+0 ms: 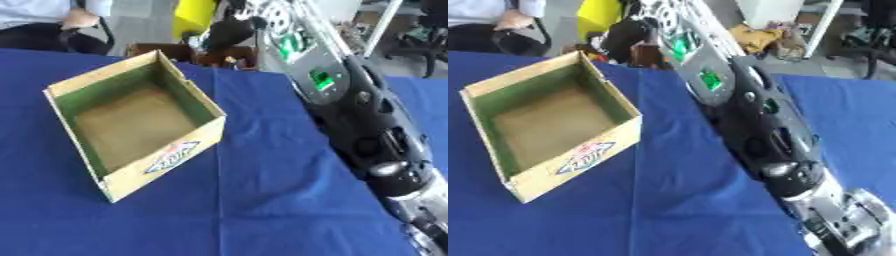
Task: Pick up objects on the table and place them in the box.
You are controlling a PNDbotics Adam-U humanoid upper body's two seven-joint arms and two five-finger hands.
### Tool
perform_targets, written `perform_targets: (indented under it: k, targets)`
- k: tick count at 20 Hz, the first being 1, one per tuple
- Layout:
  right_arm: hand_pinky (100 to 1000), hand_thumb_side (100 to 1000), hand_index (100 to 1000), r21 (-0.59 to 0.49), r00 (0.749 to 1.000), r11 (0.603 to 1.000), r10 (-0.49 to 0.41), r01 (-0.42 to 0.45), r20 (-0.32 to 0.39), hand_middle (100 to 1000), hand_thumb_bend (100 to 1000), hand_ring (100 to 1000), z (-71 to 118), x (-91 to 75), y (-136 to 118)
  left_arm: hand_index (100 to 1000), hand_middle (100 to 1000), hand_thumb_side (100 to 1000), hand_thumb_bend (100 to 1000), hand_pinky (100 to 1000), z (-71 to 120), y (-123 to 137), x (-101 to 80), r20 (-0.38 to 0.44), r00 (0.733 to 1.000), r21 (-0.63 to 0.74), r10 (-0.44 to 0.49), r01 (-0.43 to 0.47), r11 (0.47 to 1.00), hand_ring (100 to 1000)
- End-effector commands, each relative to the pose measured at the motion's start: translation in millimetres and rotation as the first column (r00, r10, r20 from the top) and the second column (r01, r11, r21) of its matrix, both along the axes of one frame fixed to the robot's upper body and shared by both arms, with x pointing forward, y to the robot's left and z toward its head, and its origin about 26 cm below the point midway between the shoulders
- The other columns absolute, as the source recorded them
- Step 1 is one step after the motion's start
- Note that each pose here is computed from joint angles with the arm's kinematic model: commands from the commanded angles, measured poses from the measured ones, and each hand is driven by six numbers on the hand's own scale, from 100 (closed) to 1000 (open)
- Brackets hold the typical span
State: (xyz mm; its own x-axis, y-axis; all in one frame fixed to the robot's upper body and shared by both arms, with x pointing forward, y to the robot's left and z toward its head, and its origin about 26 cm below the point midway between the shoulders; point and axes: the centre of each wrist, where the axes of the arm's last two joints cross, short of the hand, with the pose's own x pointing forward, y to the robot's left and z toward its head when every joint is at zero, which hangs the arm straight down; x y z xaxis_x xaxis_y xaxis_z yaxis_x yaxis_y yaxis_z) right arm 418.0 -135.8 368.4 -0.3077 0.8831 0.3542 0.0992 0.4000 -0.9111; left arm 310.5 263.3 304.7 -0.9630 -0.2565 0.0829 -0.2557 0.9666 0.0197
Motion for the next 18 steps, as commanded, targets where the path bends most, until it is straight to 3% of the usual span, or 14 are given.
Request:
perform_targets:
  k: [1, 7, 15, 16, 18]
  targets:
    - [364, 228, 507, 0.011, 0.999, 0.999, -0.032, 0.032, 0.037, 468, 100, 441, 2.7, 10.2, 8, 924, 867, 915, 100, 722, 10.3, -1, -4.3, 0.036, 0.999, 0.020, -0.010, 0.009, 1.000, 907]
    - [359, 223, 503, 0.035, 0.997, 0.997, -0.064, 0.063, 0.030, 466, 100, 438, -20.9, 27.2, 32, 924, 867, 914, 100, 723, 14.2, -5, -4.2, 0.051, 0.998, 0.016, -0.031, 0.030, 0.999, 908]
    - [353, 212, 501, 0.026, 0.995, 0.995, -0.100, 0.100, -0.016, 464, 100, 437, -67.6, 40.9, 54, 925, 867, 914, 100, 724, 17.4, -9, -4.1, 0.064, 0.997, 0.009, -0.053, 0.052, 0.999, 908]
    - [353, 161, 501, 0.022, 0.994, 0.994, -0.102, 0.103, -0.025, 464, 100, 437, -73.5, 42.0, 55, 925, 867, 911, 100, 724, 17.9, -9, -4.1, 0.066, 0.996, 0.007, -0.054, 0.054, 0.999, 908]
    - [353, 207, 502, 0.015, 0.993, 0.994, -0.109, 0.109, -0.041, 466, 100, 438, -83.7, 44.1, 54, 924, 867, 913, 100, 724, 18.1, -9, -4.1, 0.067, 0.996, 0.005, -0.056, 0.056, 0.998, 908]
